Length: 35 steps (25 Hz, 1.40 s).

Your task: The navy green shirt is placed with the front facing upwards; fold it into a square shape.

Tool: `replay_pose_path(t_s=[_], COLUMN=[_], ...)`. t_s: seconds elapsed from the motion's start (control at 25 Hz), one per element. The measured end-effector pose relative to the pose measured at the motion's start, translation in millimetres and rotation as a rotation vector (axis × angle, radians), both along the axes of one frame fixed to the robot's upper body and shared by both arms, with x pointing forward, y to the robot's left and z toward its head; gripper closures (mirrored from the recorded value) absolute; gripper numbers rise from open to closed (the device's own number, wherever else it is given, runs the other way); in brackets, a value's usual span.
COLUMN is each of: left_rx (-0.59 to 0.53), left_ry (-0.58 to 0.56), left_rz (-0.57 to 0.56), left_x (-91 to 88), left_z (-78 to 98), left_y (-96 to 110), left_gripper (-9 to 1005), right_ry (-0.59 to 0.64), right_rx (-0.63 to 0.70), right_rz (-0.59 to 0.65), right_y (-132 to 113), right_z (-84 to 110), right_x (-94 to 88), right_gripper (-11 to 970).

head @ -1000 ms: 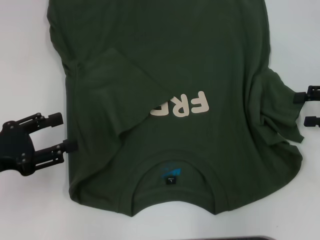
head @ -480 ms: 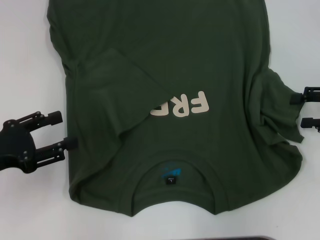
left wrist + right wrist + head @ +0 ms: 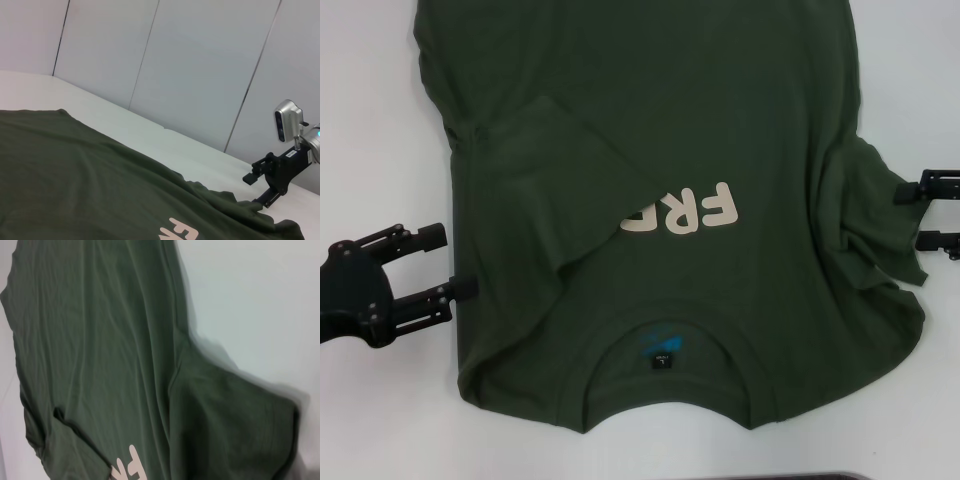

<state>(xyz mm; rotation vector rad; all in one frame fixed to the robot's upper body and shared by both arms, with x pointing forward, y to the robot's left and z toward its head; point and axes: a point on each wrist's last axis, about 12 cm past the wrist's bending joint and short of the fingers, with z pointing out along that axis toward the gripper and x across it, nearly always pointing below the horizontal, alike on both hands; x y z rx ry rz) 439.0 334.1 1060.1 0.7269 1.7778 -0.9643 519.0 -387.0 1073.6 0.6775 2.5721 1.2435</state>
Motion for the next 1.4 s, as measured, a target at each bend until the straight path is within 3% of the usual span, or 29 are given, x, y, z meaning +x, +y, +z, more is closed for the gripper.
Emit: replay_pose_path(t_s=[0.76, 1.4], left_rx=[0.014, 0.011], left_ry=[0.003, 0.002], left_rz=[0.020, 0.021], left_x=[1.8, 1.8], left_z=[-1.8, -1.9], left_y=[0.9, 0.3], left_gripper=[228, 228], right_ry=[0.016, -0.022], right_rx=[0.023, 0.057], right_rz=[0.005, 0.029], right_y=[5.0, 20.0], right_z=[-2.7, 1.9], right_x=[-0.1, 12.2], right_gripper=[109, 109])
